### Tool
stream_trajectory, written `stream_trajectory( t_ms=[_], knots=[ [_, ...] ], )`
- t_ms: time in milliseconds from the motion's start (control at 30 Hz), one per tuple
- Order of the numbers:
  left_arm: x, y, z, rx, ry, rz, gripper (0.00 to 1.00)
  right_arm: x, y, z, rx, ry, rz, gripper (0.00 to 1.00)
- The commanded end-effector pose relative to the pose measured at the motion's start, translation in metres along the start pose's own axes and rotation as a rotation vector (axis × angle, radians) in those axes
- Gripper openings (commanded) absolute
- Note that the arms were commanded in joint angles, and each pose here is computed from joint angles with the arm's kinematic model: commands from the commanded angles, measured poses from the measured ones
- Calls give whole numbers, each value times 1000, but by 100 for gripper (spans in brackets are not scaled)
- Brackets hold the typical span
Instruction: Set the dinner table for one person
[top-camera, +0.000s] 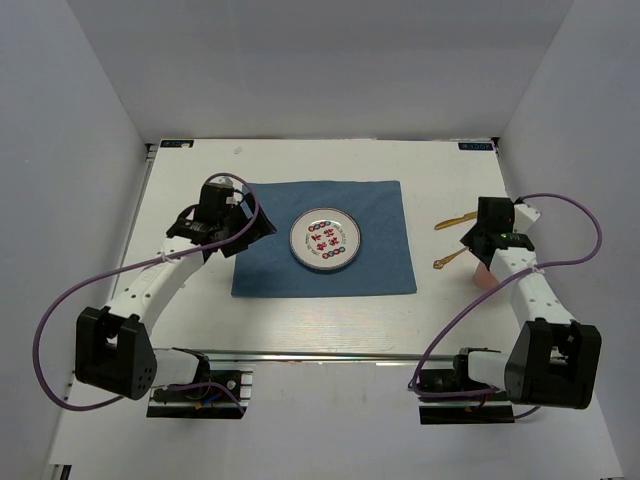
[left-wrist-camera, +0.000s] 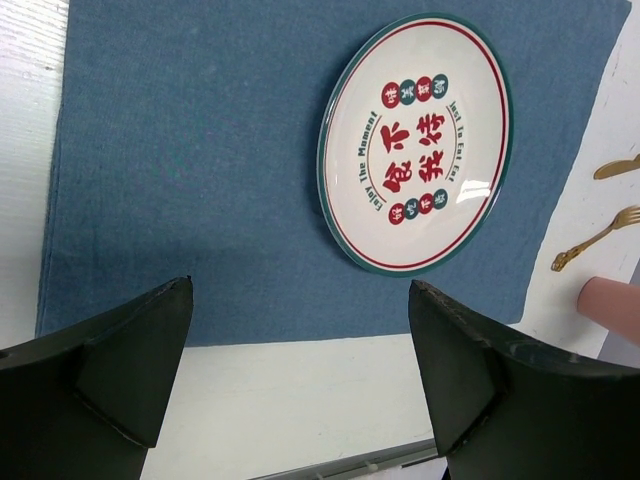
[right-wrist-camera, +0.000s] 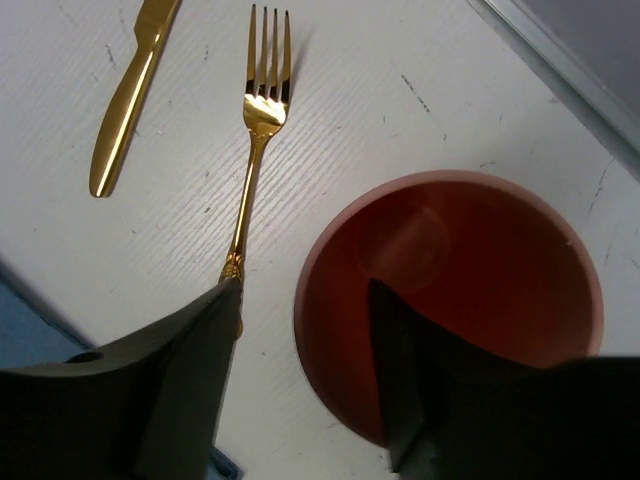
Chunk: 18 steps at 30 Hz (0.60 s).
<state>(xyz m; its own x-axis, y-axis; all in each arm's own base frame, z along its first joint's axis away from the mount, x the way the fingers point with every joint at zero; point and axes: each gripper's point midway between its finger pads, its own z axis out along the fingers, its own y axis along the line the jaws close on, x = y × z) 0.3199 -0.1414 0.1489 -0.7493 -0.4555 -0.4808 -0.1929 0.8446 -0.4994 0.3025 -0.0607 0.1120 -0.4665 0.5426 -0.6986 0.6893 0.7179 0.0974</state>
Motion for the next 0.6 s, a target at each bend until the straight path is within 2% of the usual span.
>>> stream_trajectory(
  t_ms=[0,33,67,100,133,167,300,433,467,500,533,567],
  knots=[
    [-2,-2,0,13,4,16,98,-13,8,1,-37,-42,35,55],
    [-1,-2,1,13,6,17,98,-16,7,0,-35,-50,31,44],
    [0,-1,2,12,10,17,98,-19,1,-2,-3,-66,33,25],
    [-2,1,2,6,9,12,98,-22,0,-3,0,-78,33,16],
    [-2,2,3,6,9,11,98,-27,-1,-7,-1,-97,31,14],
    [-2,2,3,7,11,11,98,-28,-7,-9,26,-100,19,0],
    [-3,-1,2,12,8,10,98,-54,-4,-31,30,-150,4,0],
    [-9,0,-3,-3,-15,3,98,-77,35,-53,-156,-187,-59,0],
    [-12,0,-4,-11,-27,-4,98,-72,58,-59,-247,-156,-96,0],
    [-14,0,-5,-16,-32,-7,98,-60,72,-49,-262,-96,-172,0],
    [-15,-1,-5,-19,-37,-10,98,-71,96,-57,-320,-91,-201,0],
    [-18,-2,-7,-20,-40,-15,98,-51,118,-43,-342,-1,-275,0]
  ],
)
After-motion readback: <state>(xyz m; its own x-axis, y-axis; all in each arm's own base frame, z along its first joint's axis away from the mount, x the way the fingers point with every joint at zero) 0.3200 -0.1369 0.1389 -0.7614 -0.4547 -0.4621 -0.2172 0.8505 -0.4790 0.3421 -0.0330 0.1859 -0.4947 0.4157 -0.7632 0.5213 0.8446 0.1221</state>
